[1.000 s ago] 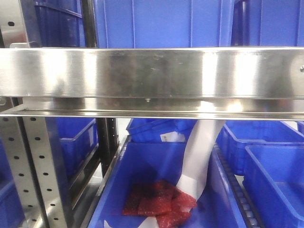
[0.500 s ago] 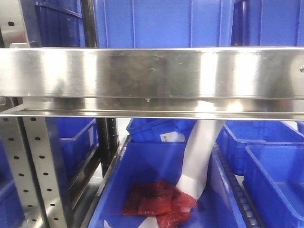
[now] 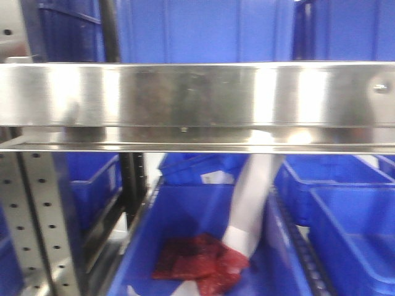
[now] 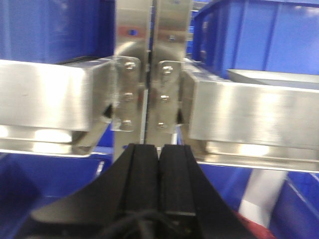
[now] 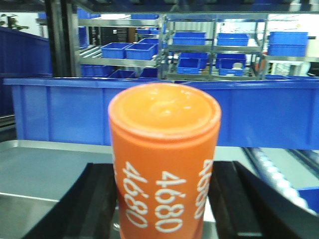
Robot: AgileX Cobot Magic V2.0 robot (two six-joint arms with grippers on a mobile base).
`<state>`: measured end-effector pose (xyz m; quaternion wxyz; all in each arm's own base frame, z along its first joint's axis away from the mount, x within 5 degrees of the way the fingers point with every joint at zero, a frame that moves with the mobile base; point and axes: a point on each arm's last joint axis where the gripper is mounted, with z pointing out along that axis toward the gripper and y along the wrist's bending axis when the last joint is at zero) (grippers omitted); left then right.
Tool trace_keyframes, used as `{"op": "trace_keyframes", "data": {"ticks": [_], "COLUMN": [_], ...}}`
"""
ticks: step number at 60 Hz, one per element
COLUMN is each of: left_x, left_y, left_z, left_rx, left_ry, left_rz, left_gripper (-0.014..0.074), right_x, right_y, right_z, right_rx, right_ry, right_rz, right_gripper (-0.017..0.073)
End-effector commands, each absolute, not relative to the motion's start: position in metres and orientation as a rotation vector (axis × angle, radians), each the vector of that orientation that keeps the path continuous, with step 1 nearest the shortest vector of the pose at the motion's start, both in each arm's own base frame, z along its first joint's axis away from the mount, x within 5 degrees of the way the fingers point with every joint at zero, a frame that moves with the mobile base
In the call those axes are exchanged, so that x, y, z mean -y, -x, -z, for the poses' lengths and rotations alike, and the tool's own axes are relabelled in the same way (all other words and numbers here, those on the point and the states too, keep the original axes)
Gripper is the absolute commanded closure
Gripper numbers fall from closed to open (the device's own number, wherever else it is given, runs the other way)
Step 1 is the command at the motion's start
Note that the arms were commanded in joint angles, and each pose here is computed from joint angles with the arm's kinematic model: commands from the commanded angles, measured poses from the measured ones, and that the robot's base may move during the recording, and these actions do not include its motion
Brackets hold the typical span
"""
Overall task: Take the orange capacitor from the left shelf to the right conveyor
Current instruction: 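Drive the base to the conveyor while holding the capacitor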
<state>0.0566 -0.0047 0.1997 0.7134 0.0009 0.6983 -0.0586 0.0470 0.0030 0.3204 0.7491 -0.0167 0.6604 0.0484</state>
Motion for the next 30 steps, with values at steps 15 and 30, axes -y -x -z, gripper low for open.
{"op": "trace_keyframes", "data": {"ticks": [15, 30], "left_x": [0.0045, 0.0045], "left_y": [-0.0542, -0.0542], "left_z": [-0.2097, -0.2097], "left_rx": [-1.441, -1.441], "left_ry": [-0.002, -0.002], "left_rz": [0.134, 0.134], "left_gripper": [0.0699, 0.0699], "right_x": [-0.0035, -0.0035], "right_y": [-0.0444, -0.0444], "right_z": [-0.3365, -0.3365], "right_rx": [-1.337, -1.337], "right_ry": [0.046, 0.046], "right_rz": [-0.104, -0.104], "right_gripper": [0.0389, 0.0389]}}
